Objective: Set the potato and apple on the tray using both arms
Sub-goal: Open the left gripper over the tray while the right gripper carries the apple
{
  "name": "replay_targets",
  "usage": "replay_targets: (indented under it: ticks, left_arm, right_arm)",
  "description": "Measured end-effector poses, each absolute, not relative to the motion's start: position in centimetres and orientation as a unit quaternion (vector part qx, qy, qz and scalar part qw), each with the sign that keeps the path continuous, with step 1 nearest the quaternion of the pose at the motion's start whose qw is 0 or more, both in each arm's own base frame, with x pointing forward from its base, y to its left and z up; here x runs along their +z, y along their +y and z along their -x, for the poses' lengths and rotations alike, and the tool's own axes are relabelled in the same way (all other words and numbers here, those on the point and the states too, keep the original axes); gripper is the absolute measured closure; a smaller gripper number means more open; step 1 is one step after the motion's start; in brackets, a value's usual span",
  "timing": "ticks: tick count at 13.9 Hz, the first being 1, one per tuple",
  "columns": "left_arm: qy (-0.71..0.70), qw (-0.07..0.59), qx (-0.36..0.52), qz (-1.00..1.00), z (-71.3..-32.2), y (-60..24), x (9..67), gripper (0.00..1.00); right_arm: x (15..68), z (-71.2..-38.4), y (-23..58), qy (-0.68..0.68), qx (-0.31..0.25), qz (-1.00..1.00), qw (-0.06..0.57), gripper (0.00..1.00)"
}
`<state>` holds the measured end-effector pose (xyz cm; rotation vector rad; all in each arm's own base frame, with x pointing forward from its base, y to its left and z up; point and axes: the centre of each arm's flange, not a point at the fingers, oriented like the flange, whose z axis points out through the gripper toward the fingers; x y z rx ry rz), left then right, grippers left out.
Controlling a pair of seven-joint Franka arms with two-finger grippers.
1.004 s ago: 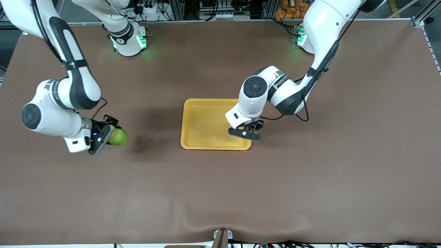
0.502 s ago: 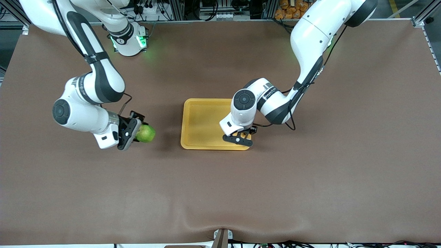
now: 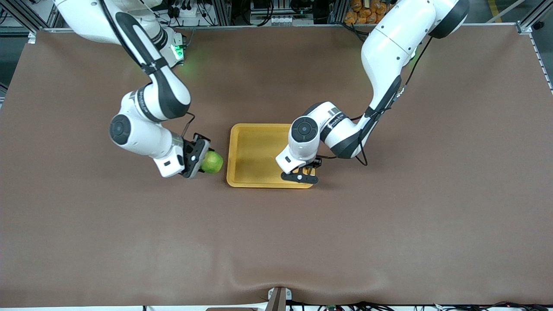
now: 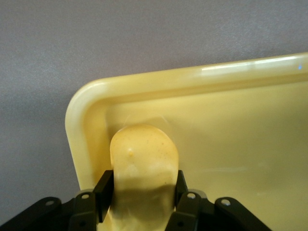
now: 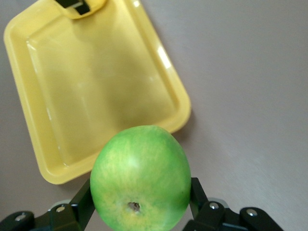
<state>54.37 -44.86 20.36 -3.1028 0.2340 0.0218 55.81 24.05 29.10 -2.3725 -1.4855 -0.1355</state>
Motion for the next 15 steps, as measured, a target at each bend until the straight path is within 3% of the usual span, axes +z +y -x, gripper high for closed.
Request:
replay_targets:
  ticks: [2,6,9,15]
  left_arm:
    - [0.075,0.015,0.007,0.997,-54.4,-44.9,20.3,0.41]
    - [0.071,0.009,-0.005,0.997,-55.2,-45.0,21.7,0.02]
    - [0.058,0.022,-0.012,0.998,-56.7,-43.7,25.6,0.0]
    - [-0.009,0.053,-0.046,0.998,-59.9,-35.6,40.3,0.0]
  right_arm:
    - [28.3,-54.9,26.0,-0.534,-0.045,0.827,0.169,0.18]
    - [26.0,-54.0,27.2,-0.54,-0.029,0.823,0.174,0.18]
    - [25.7,-52.8,29.8,-0.546,-0.028,0.819,0.172,0.18]
    - [23.9,-50.0,34.2,-0.548,-0.008,0.82,0.166,0.18]
